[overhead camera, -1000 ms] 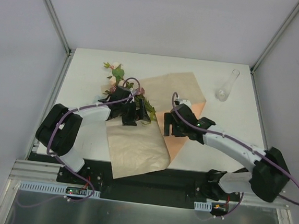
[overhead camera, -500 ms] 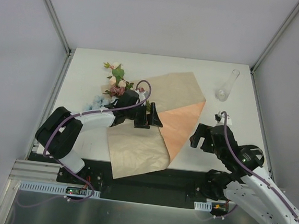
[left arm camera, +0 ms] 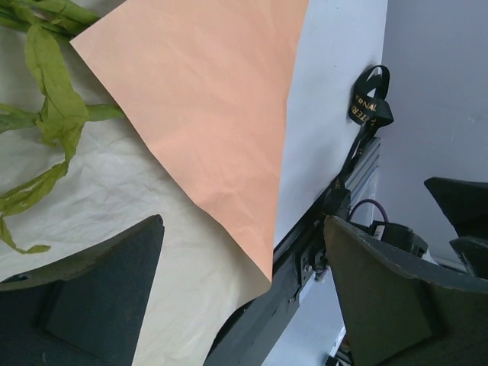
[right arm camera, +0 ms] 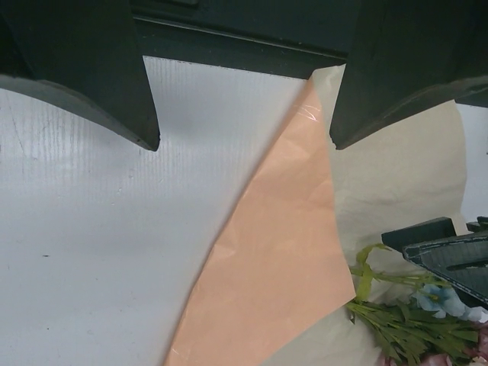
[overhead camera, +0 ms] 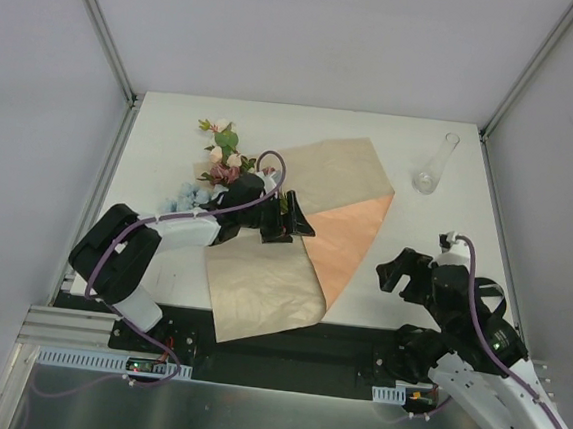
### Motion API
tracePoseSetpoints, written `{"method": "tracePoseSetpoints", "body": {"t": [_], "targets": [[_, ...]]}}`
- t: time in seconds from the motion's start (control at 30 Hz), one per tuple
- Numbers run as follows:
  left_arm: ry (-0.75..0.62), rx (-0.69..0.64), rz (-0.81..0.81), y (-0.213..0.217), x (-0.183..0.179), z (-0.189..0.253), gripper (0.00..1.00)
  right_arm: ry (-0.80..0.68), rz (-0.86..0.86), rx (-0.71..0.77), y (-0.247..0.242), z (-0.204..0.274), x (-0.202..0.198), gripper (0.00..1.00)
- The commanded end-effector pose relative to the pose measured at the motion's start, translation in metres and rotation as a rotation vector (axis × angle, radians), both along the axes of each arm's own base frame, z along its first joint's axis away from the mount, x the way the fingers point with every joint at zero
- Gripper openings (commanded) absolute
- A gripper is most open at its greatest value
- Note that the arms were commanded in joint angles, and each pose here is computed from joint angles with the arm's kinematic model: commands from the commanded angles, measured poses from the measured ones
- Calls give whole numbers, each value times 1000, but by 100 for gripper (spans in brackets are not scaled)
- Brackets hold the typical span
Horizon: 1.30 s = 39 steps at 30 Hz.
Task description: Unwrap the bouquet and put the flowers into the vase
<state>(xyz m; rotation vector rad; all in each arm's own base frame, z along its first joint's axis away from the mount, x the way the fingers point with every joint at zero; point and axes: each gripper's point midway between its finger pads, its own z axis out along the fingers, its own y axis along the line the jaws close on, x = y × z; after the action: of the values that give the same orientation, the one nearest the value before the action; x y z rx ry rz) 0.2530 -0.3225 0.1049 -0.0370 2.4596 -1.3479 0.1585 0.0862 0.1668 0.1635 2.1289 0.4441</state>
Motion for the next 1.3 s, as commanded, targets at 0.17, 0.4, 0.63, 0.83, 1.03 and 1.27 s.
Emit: {"method": "tracePoseSetpoints", "body": {"t": [0.17, 0.4, 0.63, 0.83, 1.03, 1.27], "targets": [[80, -23, 83, -23, 12, -25, 85, -3, 18, 59, 2, 1, -9, 97], [101, -132, 58, -55, 9, -29, 70, -41, -6, 94, -8, 6, -18, 97], [2, -170, 23, -83, 7, -1, 59, -19, -10, 94, -10, 12, -21, 97], [-159, -139, -161, -132, -37, 44, 70, -37, -61, 105, -23, 20, -26, 97], [-132, -156, -362, -176, -91, 47, 78, -114, -188, 139, -60, 45, -40, 97], [-99, -180, -583, -193, -134, 50, 83, -149, -235, 135, -80, 53, -50, 97]]}}
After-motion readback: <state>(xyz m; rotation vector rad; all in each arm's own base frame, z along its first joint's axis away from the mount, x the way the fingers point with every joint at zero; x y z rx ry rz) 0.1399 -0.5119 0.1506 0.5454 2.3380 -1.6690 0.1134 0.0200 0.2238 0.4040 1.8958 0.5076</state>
